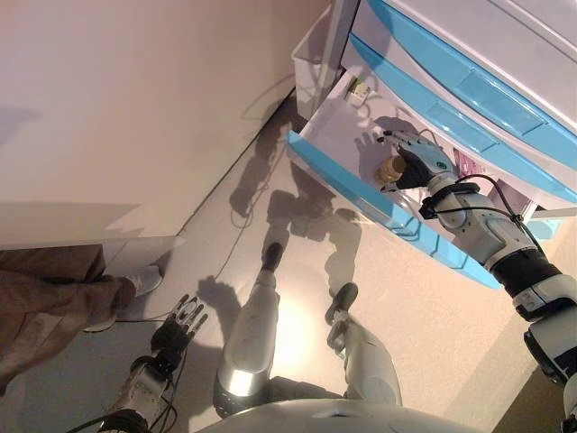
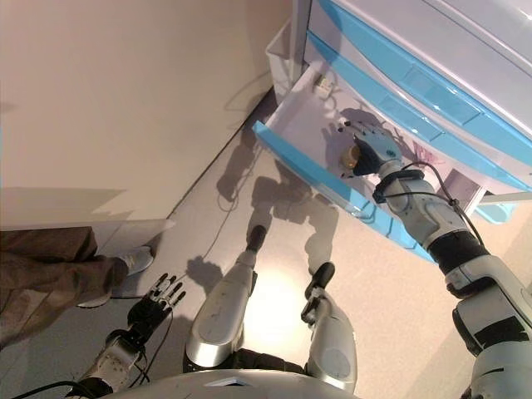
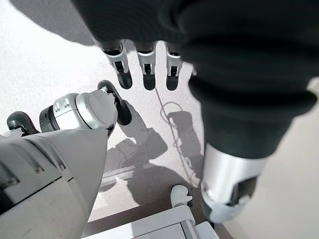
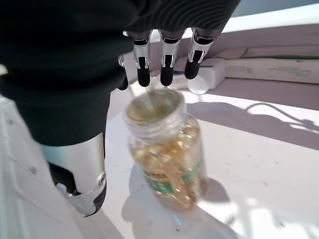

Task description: Open the drawer and pick up the medicine

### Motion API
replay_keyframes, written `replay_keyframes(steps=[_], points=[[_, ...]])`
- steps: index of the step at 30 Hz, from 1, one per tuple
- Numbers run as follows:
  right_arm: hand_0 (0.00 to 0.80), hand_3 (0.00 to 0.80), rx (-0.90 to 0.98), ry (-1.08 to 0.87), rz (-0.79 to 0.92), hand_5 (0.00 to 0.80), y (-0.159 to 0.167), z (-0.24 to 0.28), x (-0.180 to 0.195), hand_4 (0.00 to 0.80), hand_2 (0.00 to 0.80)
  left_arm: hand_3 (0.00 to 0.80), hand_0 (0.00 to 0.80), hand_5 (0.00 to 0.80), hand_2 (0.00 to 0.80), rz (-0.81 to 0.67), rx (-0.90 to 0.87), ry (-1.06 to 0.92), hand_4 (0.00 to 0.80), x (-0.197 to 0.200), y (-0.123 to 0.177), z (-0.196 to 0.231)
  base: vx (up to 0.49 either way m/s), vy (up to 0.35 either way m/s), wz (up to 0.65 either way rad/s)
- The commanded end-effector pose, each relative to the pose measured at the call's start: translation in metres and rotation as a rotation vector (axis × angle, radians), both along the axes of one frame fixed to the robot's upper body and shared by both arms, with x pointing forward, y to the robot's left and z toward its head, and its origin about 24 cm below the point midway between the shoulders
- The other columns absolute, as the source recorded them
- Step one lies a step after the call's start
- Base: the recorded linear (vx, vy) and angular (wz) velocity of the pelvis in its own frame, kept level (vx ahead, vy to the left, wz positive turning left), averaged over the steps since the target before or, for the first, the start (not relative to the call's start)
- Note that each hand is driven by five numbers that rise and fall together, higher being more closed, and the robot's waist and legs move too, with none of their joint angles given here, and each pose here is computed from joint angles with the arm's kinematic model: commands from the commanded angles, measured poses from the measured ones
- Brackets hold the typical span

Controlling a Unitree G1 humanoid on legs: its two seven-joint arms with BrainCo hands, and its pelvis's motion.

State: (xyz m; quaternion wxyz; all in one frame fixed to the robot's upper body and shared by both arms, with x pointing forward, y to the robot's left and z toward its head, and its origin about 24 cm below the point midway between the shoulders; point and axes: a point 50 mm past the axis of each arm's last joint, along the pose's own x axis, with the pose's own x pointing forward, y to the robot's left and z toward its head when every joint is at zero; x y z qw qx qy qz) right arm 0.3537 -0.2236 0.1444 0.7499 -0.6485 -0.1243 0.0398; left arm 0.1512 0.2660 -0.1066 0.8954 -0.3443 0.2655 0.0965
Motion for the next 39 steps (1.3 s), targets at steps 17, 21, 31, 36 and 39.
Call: replay_keyframes(steps=[17,21,31,36,39], points=[[0.0,0.0,0.015,-0.014,-0.094,0.0,-0.018,0.013,0.013,0.0,0.0,0.0,0.0,0.0,0.0,-0.06,0.046,0.043,0.0,-0.021,0.008,-0.001,0.001,-0.001,0.0],[0.0,0.0,0.015,-0.01,-0.102,0.0,-0.021,0.014,0.014,0.0,0.0,0.0,0.0,0.0,0.0,-0.072,0.047,0.039,0.0,-0.021,0.008,0.0,0.0,0.0,0.0],[0.8,0.8,0.016,0.003,-0.087,0.8,-0.019,0.015,0.016,0.8,0.8,0.0,0.0,0.0,0.0,-0.068,0.049,0.044,0.0,-0.02,0.01,0.001,0.0,0.0,0.0],[0.8,0.8,0.02,-0.002,-0.087,0.8,-0.019,0.016,0.017,0.8,0.8,0.0,0.0,0.0,0.0,-0.066,0.048,0.043,0.0,-0.02,0.009,0.001,0.0,0.0,0.0],[0.8,0.8,0.02,-0.002,-0.086,0.8,-0.02,0.017,0.017,0.8,0.8,0.0,0.0,0.0,0.0,-0.072,0.05,0.039,0.0,-0.019,0.009,0.001,0.0,0.0,0.0]])
